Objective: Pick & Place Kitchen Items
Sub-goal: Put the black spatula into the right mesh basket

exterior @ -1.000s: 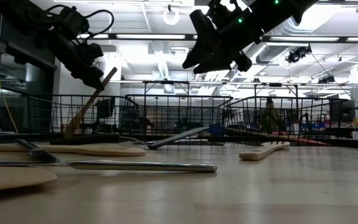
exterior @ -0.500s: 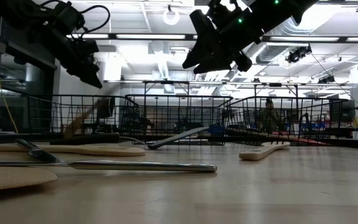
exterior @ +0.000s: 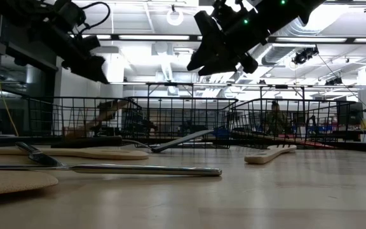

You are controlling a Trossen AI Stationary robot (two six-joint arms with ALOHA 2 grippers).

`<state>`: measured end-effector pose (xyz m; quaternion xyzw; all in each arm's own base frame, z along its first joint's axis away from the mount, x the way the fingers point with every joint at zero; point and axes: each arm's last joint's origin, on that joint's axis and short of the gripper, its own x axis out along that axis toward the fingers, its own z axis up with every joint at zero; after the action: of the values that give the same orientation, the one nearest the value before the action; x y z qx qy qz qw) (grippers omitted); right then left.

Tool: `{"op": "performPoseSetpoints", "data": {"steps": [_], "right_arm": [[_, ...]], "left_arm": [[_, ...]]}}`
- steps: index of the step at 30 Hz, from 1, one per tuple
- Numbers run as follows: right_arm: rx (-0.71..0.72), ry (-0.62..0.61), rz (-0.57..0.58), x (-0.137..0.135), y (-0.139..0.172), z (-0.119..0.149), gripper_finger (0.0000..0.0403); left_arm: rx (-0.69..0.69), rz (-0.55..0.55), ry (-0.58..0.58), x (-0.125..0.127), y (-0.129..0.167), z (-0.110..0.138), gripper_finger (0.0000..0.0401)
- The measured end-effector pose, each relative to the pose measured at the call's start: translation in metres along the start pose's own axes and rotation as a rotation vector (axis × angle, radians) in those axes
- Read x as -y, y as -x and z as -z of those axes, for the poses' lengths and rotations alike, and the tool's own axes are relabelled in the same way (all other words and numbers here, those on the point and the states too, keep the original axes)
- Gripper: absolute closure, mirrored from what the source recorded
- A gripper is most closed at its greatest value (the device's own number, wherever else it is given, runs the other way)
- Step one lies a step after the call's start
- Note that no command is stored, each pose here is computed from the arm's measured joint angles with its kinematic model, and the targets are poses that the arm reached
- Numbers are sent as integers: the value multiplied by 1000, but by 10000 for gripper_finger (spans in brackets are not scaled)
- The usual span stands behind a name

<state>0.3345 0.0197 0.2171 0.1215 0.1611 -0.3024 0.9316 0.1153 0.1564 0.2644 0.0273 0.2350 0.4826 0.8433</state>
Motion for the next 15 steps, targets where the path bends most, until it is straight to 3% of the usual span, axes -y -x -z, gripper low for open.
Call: {"op": "performPoseSetpoints", "data": {"steps": [8, 15], "right_arm": [[-5, 7, 3, 0, 0, 1, 227], [-11, 9, -4, 0, 0, 1, 227]], "left_arm": [[53, 331, 95, 5, 8, -16, 114], [21, 394, 135, 5, 14, -19, 114]]}}
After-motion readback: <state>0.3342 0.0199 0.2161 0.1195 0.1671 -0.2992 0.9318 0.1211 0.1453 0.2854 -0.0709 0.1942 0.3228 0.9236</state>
